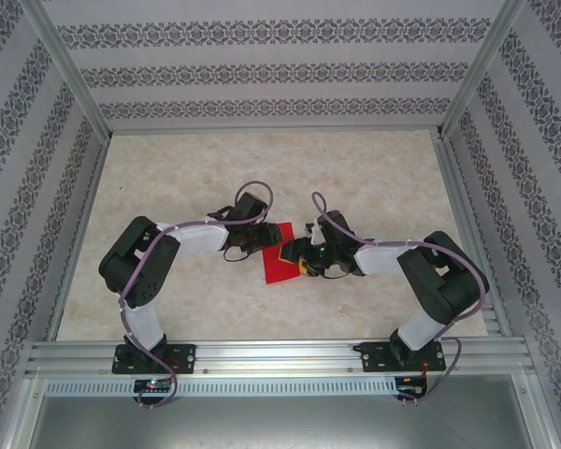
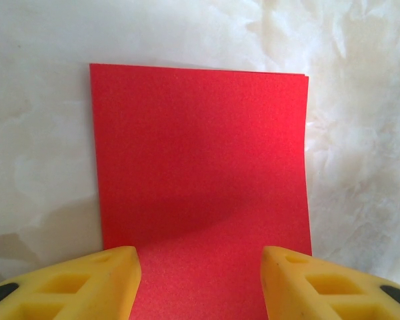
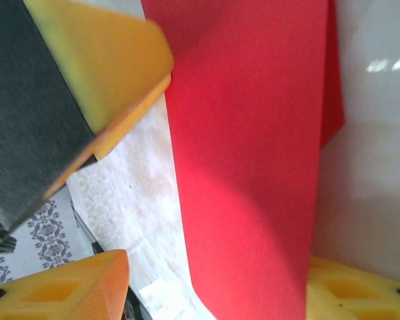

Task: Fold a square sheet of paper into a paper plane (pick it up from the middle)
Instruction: Third fold the triangle at the center of the table.

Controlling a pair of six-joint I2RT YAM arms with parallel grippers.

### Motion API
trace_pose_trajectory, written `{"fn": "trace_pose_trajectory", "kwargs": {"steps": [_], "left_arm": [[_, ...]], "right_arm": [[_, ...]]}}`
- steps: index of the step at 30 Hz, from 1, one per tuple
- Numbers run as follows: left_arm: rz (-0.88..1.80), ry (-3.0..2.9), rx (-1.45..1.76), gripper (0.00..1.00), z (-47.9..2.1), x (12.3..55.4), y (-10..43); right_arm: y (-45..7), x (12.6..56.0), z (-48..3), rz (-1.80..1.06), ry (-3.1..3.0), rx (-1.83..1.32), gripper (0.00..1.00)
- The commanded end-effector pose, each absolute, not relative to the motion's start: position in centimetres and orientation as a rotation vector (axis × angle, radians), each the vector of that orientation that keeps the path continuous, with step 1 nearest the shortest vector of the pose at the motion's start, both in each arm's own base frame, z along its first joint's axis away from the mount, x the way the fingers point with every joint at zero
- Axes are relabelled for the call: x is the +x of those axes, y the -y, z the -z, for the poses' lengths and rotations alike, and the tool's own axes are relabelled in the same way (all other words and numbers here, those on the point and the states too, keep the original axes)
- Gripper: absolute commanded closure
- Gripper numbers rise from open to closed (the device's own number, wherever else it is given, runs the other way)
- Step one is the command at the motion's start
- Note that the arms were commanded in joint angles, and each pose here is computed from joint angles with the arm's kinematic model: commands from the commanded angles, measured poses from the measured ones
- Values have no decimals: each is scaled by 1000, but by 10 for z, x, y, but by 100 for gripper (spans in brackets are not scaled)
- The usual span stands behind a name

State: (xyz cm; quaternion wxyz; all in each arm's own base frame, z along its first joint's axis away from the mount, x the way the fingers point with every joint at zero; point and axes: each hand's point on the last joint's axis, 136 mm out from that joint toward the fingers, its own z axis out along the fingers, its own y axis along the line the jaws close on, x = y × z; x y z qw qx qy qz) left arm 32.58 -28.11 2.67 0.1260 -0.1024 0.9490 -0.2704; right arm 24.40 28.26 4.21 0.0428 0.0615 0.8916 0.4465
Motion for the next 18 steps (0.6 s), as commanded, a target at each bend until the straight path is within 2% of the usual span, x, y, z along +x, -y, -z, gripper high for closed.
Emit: {"fn": "trace_pose_trajectory", "kwargs": {"steps": [1,9,12,18], "left_arm": [[634,-2896,-355,46,11,306,255],[636,-2899,-335,46,9,306,256],[640,-2899,-331,46,9,306,257],[665,-2901,-321,46,9,305,260]], "right_arm": [[-279,229,-35,-1340,-2775,228,46],[-259,230,-44,-1231,-2737,332,62],[-254,234,-50,-1233,-2705,385,74],[-248,237,-58,-1212,-2694,433,86]]}}
